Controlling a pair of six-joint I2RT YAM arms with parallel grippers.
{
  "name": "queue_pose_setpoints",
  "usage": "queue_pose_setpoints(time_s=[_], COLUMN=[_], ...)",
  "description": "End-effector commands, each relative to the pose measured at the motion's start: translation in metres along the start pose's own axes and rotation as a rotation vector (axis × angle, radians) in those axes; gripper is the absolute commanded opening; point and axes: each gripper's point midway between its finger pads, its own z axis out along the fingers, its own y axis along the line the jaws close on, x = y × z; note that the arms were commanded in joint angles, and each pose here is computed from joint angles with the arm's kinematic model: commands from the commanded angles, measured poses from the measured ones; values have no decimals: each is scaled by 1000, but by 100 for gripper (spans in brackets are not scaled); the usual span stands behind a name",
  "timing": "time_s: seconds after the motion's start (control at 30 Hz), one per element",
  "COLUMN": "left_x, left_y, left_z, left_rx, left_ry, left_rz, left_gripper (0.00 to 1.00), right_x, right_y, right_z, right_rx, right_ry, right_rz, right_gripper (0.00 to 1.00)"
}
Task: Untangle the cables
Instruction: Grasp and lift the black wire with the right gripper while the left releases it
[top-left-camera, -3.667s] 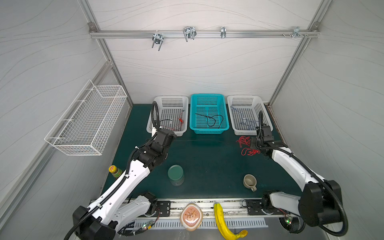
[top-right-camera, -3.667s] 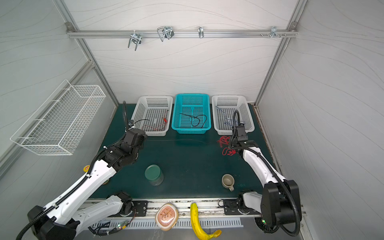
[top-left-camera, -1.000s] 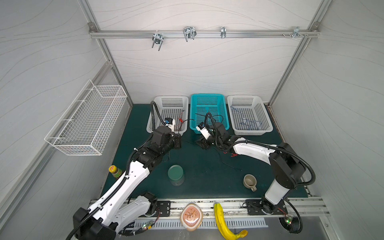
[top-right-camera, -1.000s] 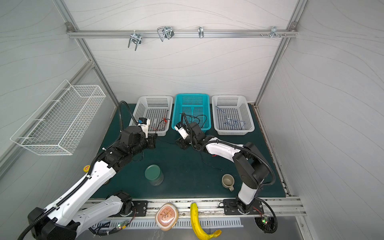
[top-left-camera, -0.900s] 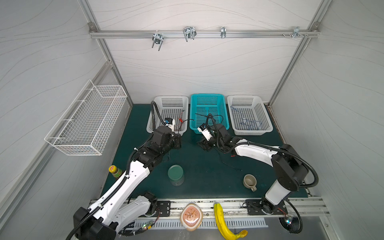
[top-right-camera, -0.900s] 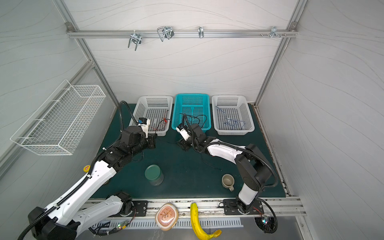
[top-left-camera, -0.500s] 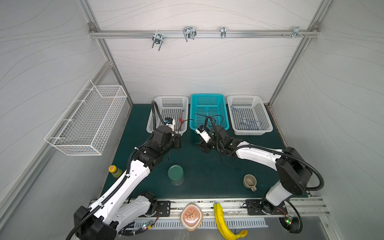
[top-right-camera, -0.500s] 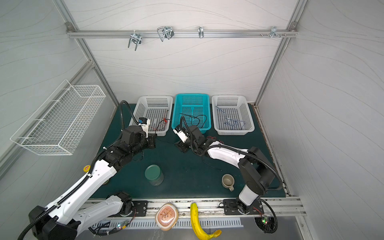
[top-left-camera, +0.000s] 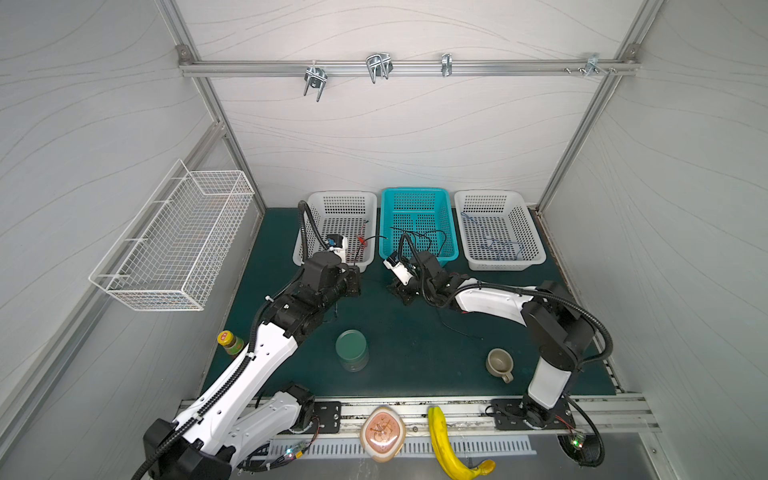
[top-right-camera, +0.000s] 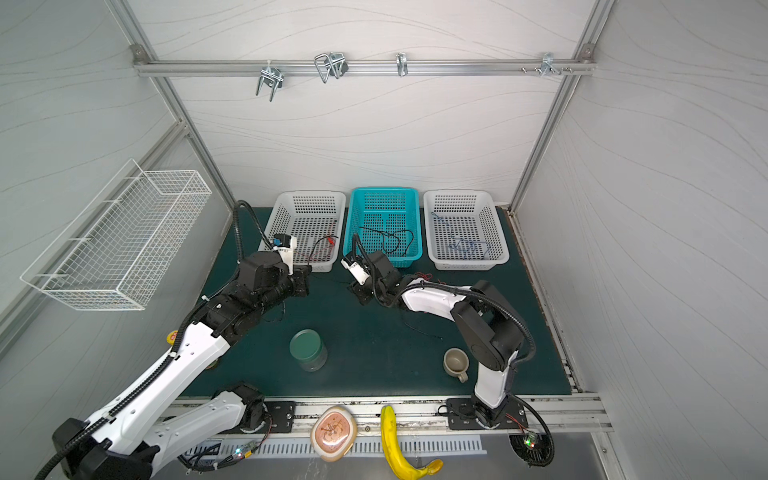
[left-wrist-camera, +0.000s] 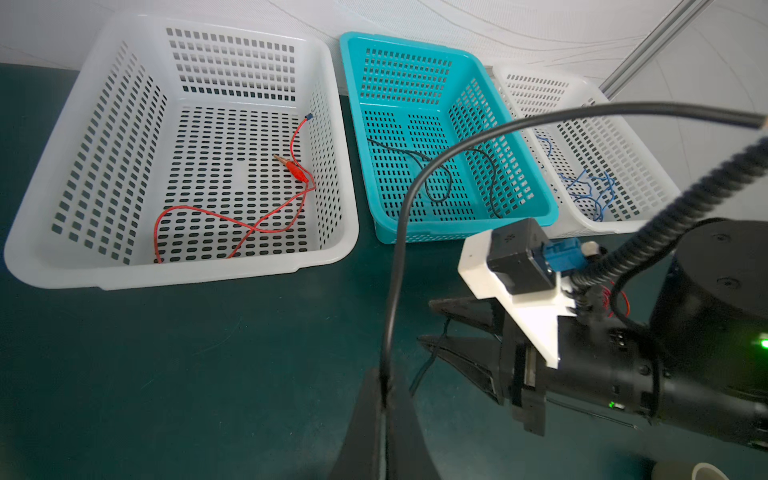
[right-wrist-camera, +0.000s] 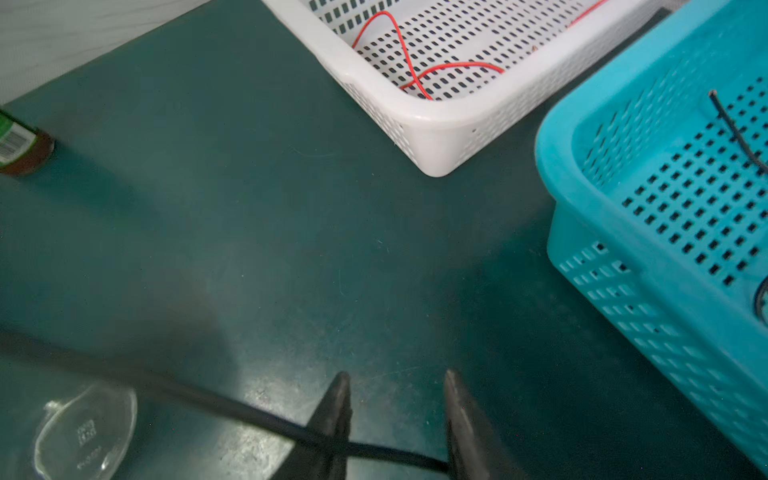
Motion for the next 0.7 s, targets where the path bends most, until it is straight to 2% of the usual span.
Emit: queue_pose_setpoints(time_s=[0.0, 0.17, 0.37, 0.5, 0.67], left_x=[-27, -27, -17, -3, 11], left_y=[-2, 12, 31, 43, 45], left_z=[-15, -18, -16, -4, 13], left_rx=[0, -68, -167, -235, -247], left_ry=[-98, -119, -107, -53, 4], left_rz=[-12, -19, -18, -12, -7], left_gripper=[0, 0, 0, 0, 0], right_x=[2, -5, -31, -54, -86], right_y=[-13, -15, -16, -24, -42], right_z=[6, 2, -23, -45, -78], right_rx=[56, 66, 88, 112, 160], right_ry=[-10, -21, -88, -159, -253], right_rz=[22, 27, 35, 77, 150], right_gripper=[22, 0, 0, 0, 0])
